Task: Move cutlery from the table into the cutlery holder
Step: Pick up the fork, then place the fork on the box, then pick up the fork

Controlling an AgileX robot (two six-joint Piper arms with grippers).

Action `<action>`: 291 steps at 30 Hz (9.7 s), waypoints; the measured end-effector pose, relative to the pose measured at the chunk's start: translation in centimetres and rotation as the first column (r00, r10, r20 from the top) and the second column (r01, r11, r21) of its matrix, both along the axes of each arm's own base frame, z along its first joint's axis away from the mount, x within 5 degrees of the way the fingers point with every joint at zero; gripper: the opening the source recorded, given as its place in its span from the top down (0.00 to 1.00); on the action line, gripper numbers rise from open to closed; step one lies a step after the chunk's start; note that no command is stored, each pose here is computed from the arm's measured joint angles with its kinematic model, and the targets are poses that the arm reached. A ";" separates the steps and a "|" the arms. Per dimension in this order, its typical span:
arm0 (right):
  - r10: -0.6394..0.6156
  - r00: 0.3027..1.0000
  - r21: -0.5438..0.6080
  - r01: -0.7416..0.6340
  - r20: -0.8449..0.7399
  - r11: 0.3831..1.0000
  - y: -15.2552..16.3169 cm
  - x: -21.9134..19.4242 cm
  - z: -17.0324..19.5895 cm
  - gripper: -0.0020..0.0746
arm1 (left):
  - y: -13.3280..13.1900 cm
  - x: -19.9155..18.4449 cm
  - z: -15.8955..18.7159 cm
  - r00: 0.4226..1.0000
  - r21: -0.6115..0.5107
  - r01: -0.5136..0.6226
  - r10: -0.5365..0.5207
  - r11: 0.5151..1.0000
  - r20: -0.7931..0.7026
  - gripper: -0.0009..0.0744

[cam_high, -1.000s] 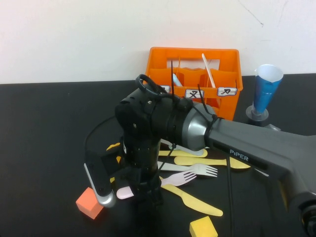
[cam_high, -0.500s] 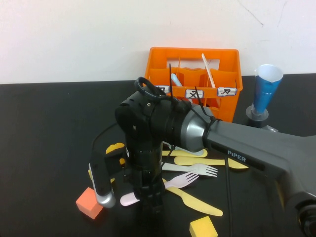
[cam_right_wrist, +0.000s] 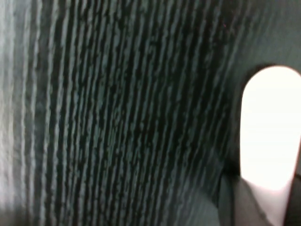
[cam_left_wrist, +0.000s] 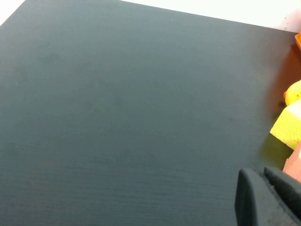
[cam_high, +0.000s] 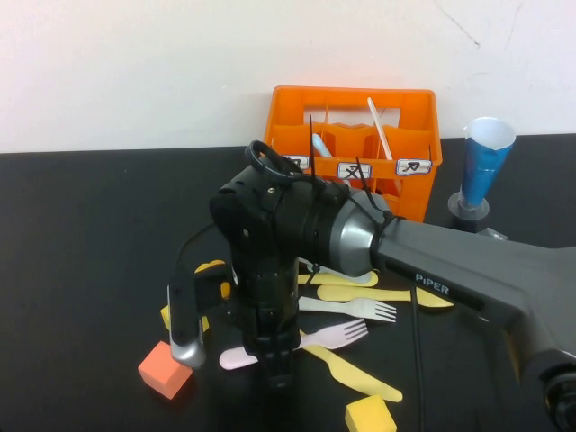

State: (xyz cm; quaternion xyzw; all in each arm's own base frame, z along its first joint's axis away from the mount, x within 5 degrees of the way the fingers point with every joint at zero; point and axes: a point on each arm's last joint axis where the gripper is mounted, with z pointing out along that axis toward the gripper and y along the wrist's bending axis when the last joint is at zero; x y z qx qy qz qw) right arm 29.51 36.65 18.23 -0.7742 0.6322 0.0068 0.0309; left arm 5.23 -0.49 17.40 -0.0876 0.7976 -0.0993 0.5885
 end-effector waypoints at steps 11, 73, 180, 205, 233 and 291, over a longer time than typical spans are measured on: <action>-0.358 0.932 0.232 0.337 0.053 0.912 -1.2 -1.1 9.1 0.74 | 0.0 0.0 0.0 1.000 -0.002 0.000 0.000 1.000 0.000 0.99; -0.877 0.453 0.987 0.049 -0.160 -0.154 -13.5 6.8 7.0 0.55 | 0.0 0.0 0.0 1.000 -0.002 0.000 0.000 1.000 0.000 0.99; -0.461 0.885 0.090 0.455 0.063 0.886 -8.5 0.8 2.2 0.71 | 0.0 0.0 0.0 1.000 -0.007 0.000 0.000 1.000 -0.002 0.99; -0.415 0.905 0.115 0.404 0.091 0.907 -7.0 1.4 0.7 0.34 | 0.0 0.0 0.0 1.000 -0.007 0.000 0.000 1.000 -0.002 0.99; -0.347 0.937 0.083 0.343 0.040 0.936 -6.7 1.2 1.2 0.82 | 0.0 0.0 0.0 1.000 -0.004 0.000 0.000 1.000 -0.002 0.99; -0.404 0.914 0.185 0.391 0.037 0.902 -6.3 1.1 2.9 0.39 | 0.0 0.0 0.0 1.000 -0.004 0.000 0.000 1.000 -0.002 0.99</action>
